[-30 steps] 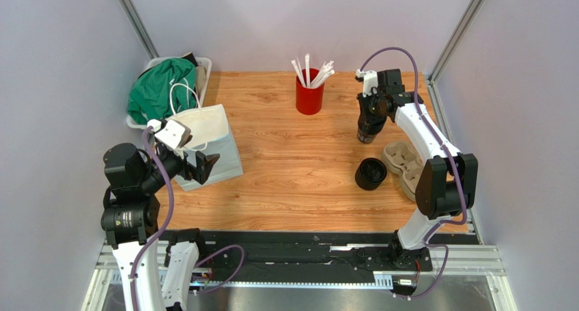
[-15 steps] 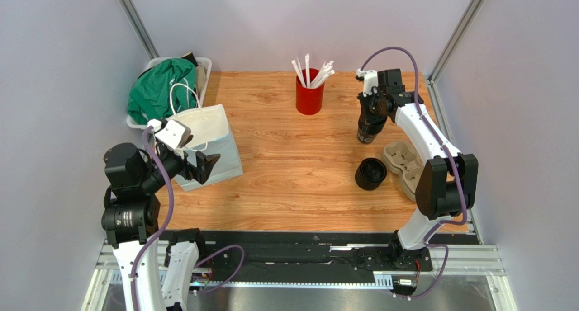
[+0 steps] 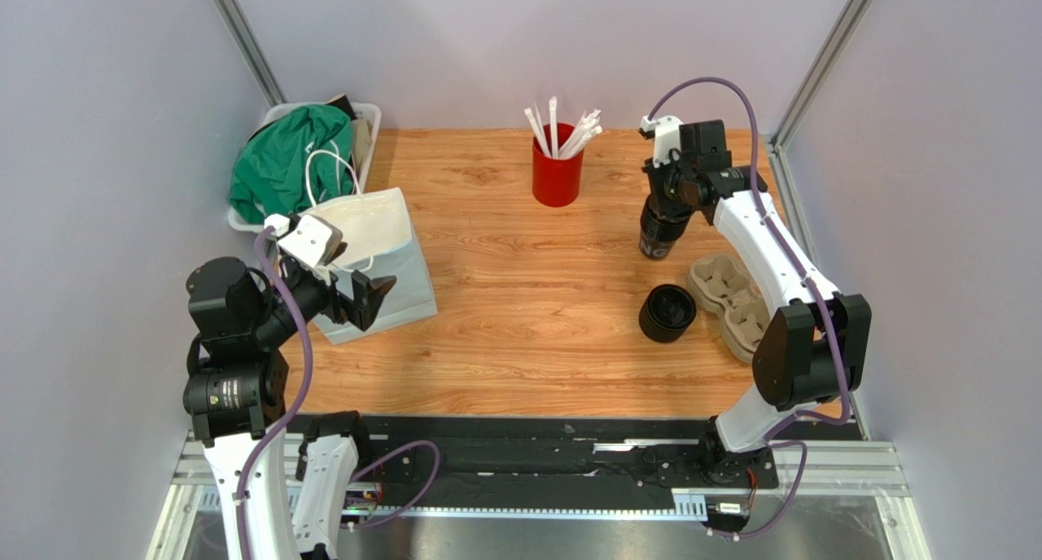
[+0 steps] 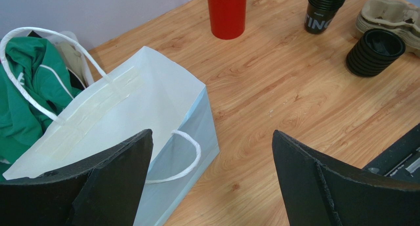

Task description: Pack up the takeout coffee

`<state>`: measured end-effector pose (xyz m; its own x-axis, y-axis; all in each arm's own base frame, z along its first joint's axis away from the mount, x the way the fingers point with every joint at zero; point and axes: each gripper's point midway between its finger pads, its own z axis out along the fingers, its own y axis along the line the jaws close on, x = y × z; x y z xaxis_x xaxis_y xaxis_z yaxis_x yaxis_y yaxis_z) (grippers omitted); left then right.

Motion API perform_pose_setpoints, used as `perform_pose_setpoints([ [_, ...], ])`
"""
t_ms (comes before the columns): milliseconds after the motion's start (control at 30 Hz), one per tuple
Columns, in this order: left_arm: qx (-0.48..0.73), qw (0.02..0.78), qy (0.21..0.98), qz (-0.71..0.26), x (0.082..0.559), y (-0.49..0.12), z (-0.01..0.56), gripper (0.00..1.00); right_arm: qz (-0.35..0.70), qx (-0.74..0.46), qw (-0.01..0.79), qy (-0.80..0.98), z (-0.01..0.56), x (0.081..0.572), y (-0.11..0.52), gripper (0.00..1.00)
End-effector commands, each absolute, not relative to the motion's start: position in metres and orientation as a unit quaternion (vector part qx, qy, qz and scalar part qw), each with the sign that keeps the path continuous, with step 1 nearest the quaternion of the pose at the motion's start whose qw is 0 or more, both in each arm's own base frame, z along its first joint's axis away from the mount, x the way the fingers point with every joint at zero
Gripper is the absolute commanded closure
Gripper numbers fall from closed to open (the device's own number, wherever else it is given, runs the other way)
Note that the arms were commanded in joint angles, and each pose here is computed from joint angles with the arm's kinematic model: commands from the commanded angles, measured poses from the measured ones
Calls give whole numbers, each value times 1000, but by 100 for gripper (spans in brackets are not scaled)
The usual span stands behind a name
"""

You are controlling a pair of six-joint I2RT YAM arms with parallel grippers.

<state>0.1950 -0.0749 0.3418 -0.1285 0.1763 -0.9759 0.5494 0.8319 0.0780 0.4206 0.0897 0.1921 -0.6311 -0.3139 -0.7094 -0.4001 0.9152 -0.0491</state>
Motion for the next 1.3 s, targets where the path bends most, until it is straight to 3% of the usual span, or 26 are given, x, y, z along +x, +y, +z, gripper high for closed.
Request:
perform_pose_setpoints([
  [0, 248, 623, 726, -154, 196, -76, 348, 1, 18, -202, 442, 874, 227, 433, 85, 100],
  [667, 242, 623, 728, -150, 200, -73, 348, 1, -77, -235, 528, 812, 302, 405, 92, 100],
  [900, 235, 621, 733, -146, 203, -69, 347, 1, 7, -328, 546, 771, 322, 360, 155, 100],
  [1100, 231, 619, 737, -143, 205, -67, 345, 1, 97, -436, 493, 746, 291, 319, 226, 100],
  [1267, 229, 620, 737, -141, 206, -66, 346, 1, 96, -491, 429, 752, 239, 311, 264, 100],
])
